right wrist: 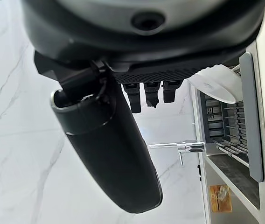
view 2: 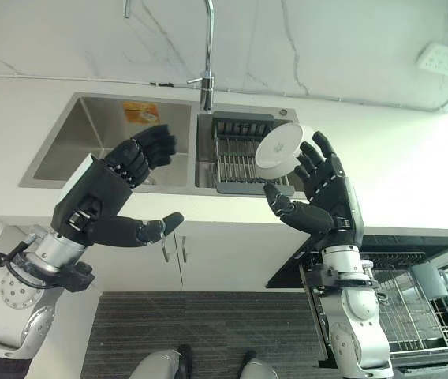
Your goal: Place the dishes in the dishwasher.
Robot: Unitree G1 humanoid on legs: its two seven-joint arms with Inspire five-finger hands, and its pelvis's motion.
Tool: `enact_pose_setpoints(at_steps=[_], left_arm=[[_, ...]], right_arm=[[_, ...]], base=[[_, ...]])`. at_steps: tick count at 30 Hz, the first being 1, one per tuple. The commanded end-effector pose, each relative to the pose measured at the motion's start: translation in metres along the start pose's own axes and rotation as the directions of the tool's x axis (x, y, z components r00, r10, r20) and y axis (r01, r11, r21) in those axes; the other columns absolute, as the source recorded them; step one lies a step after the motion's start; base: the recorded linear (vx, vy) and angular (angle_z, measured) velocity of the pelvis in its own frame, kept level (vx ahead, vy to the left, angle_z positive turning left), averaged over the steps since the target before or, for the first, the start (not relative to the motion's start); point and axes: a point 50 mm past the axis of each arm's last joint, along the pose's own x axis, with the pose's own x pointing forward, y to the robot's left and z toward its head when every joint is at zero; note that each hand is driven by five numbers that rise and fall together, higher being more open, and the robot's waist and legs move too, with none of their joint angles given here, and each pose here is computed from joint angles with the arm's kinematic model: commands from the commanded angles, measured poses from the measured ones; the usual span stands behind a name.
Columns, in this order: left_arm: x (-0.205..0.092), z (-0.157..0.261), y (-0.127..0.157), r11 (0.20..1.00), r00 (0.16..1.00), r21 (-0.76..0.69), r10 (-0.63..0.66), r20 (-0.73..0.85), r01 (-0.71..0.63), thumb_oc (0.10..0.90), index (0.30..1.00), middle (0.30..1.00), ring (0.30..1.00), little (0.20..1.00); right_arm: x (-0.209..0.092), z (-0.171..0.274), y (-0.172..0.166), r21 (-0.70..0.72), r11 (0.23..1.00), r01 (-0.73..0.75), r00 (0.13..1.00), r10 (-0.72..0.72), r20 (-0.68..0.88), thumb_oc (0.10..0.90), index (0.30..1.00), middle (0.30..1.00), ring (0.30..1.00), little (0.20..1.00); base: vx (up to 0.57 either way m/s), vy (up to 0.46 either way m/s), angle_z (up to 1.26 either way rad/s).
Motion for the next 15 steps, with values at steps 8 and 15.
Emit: enact_pose_setpoints(at_steps=[8, 15], left_arm=[[0.005, 0.038, -0.006, 0.999, 0.975, 0.028, 0.028, 0.222, -0.035, 0.800, 0.900, 0.900, 0.900, 0.900], [0.006, 0.026, -0.007, 1.000, 0.987, -0.020, 0.026, 0.159, -0.023, 0.800, 0.900, 0.900, 0.900, 0.900]], right_arm=[[0.028, 0.060, -0.002, -0.048, 0.999, -0.005, 0.963, 0.018, 0.268, 0.800, 0.900, 0.900, 0.900, 0.900], [0.042, 0.069, -0.014, -0.049, 0.997, 0.067, 0.951, -0.049, 0.307, 0.800, 0.900, 0.900, 0.900, 0.900]], base=[[0.13, -0.164, -0.03], [0.09, -0.118, 0.04]])
